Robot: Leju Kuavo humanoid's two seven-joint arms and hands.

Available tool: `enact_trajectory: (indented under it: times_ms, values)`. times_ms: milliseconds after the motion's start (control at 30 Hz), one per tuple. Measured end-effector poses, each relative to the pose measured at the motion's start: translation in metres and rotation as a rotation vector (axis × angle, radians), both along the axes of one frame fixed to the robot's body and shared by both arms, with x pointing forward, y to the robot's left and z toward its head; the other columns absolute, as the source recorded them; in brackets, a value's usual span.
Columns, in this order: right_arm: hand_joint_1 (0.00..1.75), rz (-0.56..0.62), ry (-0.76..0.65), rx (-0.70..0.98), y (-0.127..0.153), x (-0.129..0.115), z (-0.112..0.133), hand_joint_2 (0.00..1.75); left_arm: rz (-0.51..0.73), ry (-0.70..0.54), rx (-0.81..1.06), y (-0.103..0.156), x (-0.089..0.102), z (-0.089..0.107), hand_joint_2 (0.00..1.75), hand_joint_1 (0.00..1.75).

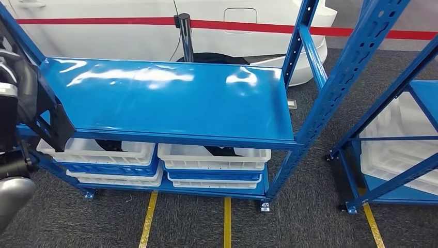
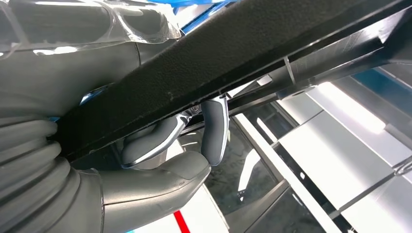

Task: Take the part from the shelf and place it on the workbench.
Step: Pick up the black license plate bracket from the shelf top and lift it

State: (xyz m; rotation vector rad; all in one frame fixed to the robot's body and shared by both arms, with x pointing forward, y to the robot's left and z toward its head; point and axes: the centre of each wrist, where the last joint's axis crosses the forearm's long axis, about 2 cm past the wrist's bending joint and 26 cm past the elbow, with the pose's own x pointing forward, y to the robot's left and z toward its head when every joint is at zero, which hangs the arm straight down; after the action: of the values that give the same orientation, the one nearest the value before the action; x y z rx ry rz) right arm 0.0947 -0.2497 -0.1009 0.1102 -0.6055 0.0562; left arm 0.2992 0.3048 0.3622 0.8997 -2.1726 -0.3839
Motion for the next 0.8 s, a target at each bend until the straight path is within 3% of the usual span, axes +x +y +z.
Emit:
enact_trajectory:
  times_ms: [800]
  values:
    - [0.00,0.000,0.006,-0.001,0.0003,0.0032,0.0007,0.00,-0.026,0.006,-0.002,-0.0059,0.0021,0.0036,1.75,1.75]
